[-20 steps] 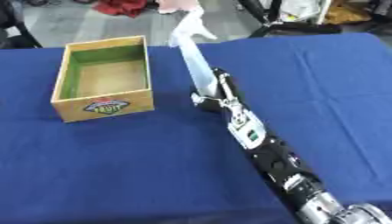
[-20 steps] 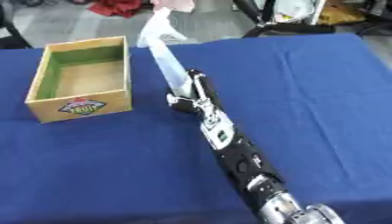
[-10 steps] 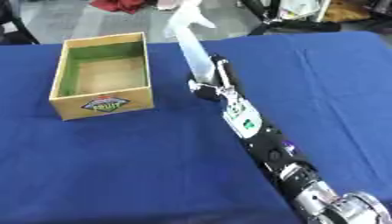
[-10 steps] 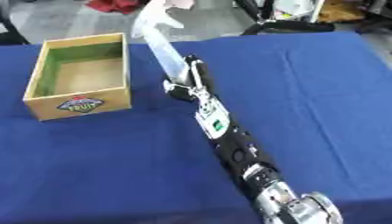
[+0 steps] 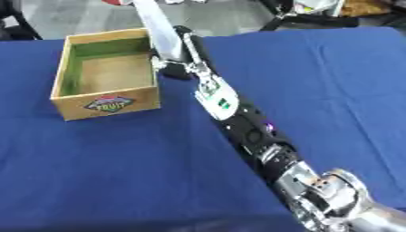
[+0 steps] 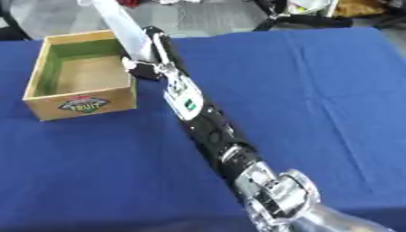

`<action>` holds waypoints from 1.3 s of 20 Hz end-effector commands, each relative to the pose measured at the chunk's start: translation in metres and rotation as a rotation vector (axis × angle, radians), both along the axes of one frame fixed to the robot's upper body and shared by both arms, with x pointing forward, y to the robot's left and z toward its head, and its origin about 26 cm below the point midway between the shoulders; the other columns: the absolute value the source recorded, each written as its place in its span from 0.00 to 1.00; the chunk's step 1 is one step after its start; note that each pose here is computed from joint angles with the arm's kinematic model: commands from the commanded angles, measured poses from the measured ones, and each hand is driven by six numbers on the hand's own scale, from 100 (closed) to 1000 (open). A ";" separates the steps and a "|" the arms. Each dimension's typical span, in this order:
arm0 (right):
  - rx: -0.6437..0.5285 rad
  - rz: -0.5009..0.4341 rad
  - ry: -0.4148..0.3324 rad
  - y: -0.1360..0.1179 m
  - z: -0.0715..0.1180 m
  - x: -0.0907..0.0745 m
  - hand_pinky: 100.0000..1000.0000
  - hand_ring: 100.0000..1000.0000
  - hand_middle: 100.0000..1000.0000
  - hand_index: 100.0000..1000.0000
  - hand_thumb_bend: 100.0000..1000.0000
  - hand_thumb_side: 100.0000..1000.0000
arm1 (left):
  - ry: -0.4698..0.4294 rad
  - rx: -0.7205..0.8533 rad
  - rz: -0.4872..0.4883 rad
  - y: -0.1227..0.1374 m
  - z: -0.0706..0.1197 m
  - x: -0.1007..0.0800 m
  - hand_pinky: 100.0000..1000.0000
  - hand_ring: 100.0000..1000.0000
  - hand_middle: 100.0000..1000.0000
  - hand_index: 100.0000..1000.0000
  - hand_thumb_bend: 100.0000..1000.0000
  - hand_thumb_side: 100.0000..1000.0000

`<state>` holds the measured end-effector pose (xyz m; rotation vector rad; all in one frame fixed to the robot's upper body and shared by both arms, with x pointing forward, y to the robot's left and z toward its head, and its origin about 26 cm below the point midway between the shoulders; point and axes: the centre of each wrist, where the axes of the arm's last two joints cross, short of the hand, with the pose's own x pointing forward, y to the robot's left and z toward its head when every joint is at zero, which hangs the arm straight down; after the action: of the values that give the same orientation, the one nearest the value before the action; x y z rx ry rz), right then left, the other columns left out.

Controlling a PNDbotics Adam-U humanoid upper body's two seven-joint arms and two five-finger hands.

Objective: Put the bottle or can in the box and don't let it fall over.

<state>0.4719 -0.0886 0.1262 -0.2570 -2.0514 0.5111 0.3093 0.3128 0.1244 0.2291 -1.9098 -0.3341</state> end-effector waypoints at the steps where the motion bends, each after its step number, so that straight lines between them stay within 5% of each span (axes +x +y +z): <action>1: 0.016 0.059 -0.073 0.019 0.029 -0.001 0.90 0.81 0.72 0.28 0.00 0.00 | -0.028 0.009 -0.026 -0.003 0.009 0.002 0.83 0.74 0.83 0.95 0.63 0.61; 6: 0.009 0.107 -0.070 0.033 0.032 -0.004 0.90 0.83 0.73 0.31 0.00 0.00 | -0.036 0.009 -0.043 -0.005 0.011 0.004 0.83 0.74 0.83 0.95 0.63 0.61; 9: -0.018 0.133 -0.042 0.038 0.022 -0.007 0.91 0.85 0.75 0.46 0.00 0.01 | -0.038 0.009 -0.047 -0.006 0.012 0.005 0.83 0.74 0.83 0.95 0.63 0.61; 12: -0.087 0.143 -0.035 0.036 0.013 -0.007 0.92 0.87 0.77 0.63 0.00 0.16 | -0.042 0.009 -0.053 -0.008 0.014 0.006 0.83 0.74 0.83 0.95 0.63 0.61; 14: -0.151 0.124 -0.046 0.032 0.009 -0.006 0.94 0.89 0.79 0.79 0.08 0.29 | -0.044 0.009 -0.058 -0.008 0.014 0.006 0.83 0.74 0.83 0.95 0.63 0.61; 17: -0.241 0.059 -0.075 0.024 0.006 -0.003 0.97 0.92 0.83 0.97 0.37 0.45 | -0.043 0.010 -0.053 -0.007 0.014 0.006 0.83 0.74 0.83 0.95 0.63 0.61; 21: -0.304 -0.063 -0.131 0.015 0.009 0.000 0.99 0.93 0.85 1.00 0.50 0.51 | -0.043 0.011 -0.050 -0.007 0.014 0.006 0.83 0.74 0.83 0.95 0.63 0.61; 26: -0.375 -0.304 -0.226 0.006 0.023 0.005 0.99 0.93 0.86 1.00 0.55 0.53 | -0.041 0.012 -0.048 -0.007 0.014 0.005 0.83 0.74 0.83 0.95 0.63 0.61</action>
<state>0.4731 -0.0794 0.1302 -0.7728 -2.0318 0.7328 0.3144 0.3039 0.1294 0.1856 -1.9350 -0.3635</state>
